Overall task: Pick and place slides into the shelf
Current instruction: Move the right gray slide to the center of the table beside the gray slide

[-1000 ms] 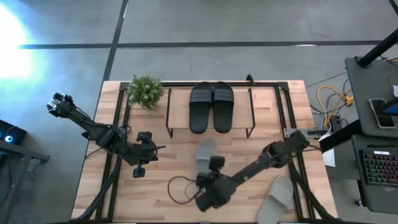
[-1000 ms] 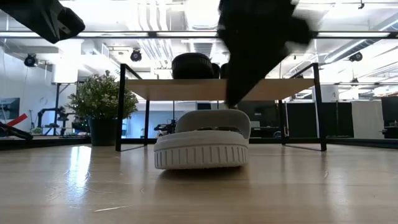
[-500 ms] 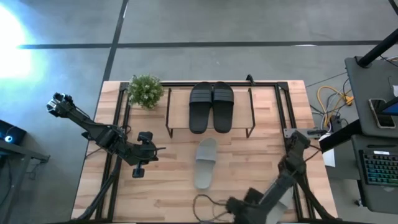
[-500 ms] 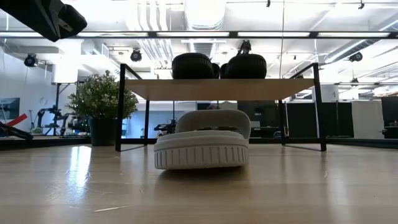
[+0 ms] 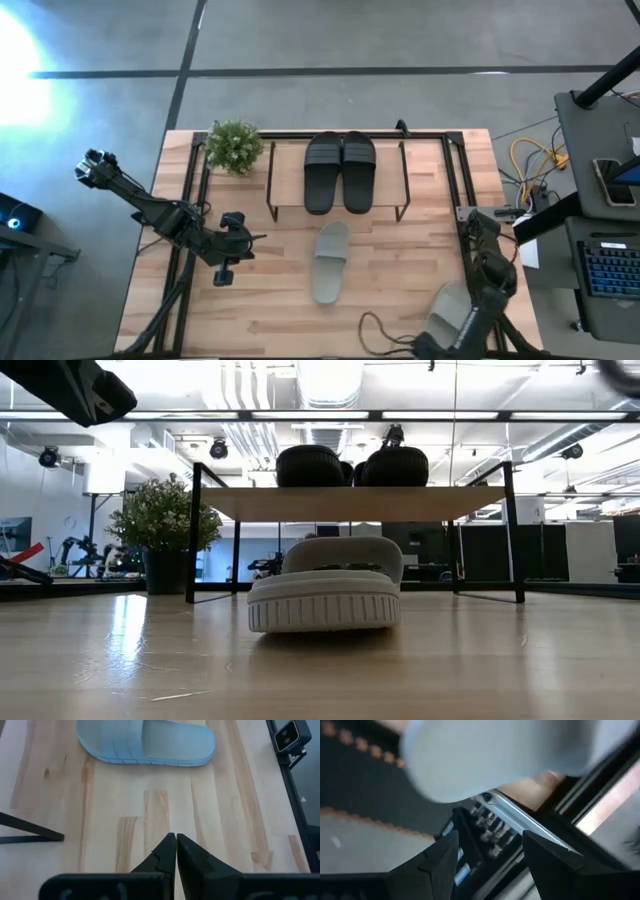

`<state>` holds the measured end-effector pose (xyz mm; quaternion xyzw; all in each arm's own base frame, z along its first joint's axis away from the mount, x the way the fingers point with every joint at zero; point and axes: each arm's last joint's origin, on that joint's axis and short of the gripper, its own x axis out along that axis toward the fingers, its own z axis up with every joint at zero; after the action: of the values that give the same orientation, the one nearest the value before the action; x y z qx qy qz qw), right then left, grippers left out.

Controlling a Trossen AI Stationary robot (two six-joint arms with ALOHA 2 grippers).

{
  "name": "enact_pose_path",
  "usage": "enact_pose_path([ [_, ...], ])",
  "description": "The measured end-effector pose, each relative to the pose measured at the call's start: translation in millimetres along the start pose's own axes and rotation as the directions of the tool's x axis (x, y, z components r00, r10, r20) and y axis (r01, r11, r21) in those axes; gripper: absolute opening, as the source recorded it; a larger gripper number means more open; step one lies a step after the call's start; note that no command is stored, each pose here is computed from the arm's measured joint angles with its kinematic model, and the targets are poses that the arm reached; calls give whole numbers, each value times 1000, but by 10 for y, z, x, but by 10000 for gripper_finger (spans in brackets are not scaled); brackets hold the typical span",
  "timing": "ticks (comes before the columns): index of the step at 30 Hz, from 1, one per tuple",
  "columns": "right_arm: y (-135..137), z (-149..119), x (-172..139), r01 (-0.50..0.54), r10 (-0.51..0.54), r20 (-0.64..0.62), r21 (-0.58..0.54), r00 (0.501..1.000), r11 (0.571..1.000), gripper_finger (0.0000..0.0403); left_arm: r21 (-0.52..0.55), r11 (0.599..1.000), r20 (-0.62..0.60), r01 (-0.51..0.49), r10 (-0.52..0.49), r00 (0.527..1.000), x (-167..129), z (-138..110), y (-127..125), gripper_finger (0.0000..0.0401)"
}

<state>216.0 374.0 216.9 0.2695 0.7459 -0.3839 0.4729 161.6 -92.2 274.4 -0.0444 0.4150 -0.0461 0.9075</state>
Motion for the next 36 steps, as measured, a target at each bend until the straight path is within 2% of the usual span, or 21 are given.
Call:
enact_pose_path([
  [2,-68,-65,77,23,-25,21,83,999,996,211,-2,1000,7,3,-3,1000,0,7,-3,0],
  [6,-162,-87,264,81,-90,58,143,994,986,211,-8,1000,30,15,-15,999,0,30,-14,0],
  [13,-286,168,466,155,-185,143,199,972,968,211,-37,999,20,11,-10,1000,21,28,-18,0],
  [20,-424,333,531,189,-228,199,197,953,962,211,-110,994,14,8,-6,1000,30,28,-12,0],
  [28,-503,413,697,271,-298,224,144,928,952,207,-114,993,15,7,-5,1000,30,30,-9,0],
  [31,-518,449,742,292,-309,255,103,916,951,182,-114,993,16,6,-4,1000,30,30,-9,0],
  [36,-524,501,766,306,-305,316,49,898,951,98,-115,993,17,3,-1,1000,30,30,-7,0],
])
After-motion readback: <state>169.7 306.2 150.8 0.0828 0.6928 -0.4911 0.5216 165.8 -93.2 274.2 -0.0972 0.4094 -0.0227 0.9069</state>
